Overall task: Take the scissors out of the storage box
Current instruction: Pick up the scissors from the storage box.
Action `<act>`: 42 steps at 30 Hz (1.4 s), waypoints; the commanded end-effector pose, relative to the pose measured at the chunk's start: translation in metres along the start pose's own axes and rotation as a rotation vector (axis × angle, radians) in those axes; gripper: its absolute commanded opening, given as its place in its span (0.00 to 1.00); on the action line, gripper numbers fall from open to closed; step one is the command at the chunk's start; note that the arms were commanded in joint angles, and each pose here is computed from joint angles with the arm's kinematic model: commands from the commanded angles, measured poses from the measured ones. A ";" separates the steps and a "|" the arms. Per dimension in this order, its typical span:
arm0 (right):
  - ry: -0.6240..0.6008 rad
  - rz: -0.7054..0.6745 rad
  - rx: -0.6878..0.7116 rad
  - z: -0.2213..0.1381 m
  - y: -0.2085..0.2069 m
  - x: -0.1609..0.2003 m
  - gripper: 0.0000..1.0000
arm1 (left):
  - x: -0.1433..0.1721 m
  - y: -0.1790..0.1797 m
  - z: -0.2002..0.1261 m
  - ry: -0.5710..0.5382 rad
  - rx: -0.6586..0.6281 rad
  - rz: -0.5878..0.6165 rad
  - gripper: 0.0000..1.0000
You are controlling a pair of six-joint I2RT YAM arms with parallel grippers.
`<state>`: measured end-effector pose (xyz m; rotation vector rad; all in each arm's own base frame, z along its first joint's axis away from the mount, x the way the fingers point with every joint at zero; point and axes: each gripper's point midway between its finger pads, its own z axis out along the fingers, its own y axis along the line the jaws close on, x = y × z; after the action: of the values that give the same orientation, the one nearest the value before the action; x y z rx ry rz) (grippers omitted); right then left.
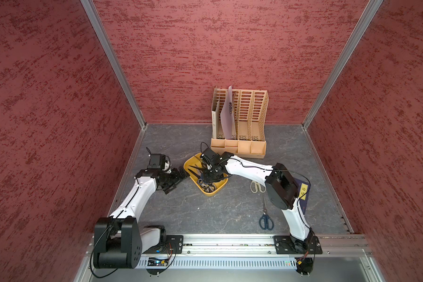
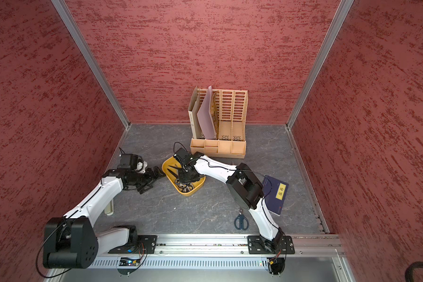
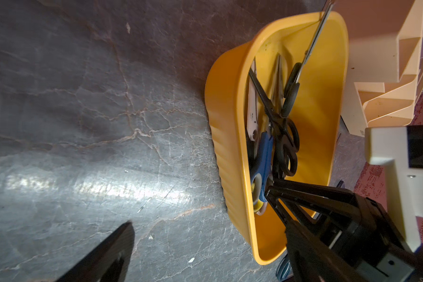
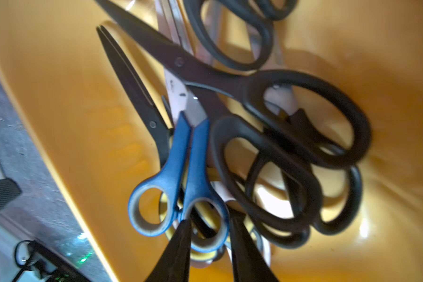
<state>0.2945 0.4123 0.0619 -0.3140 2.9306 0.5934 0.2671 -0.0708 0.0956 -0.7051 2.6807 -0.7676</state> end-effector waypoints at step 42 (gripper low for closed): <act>0.141 0.076 -0.252 -0.061 0.027 0.055 0.00 | -0.010 0.002 -0.011 -0.037 0.038 0.004 1.00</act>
<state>0.2346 0.3887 0.0894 -0.2604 3.0723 0.8132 0.2695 -0.0612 0.0994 -0.7324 2.6495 -0.7887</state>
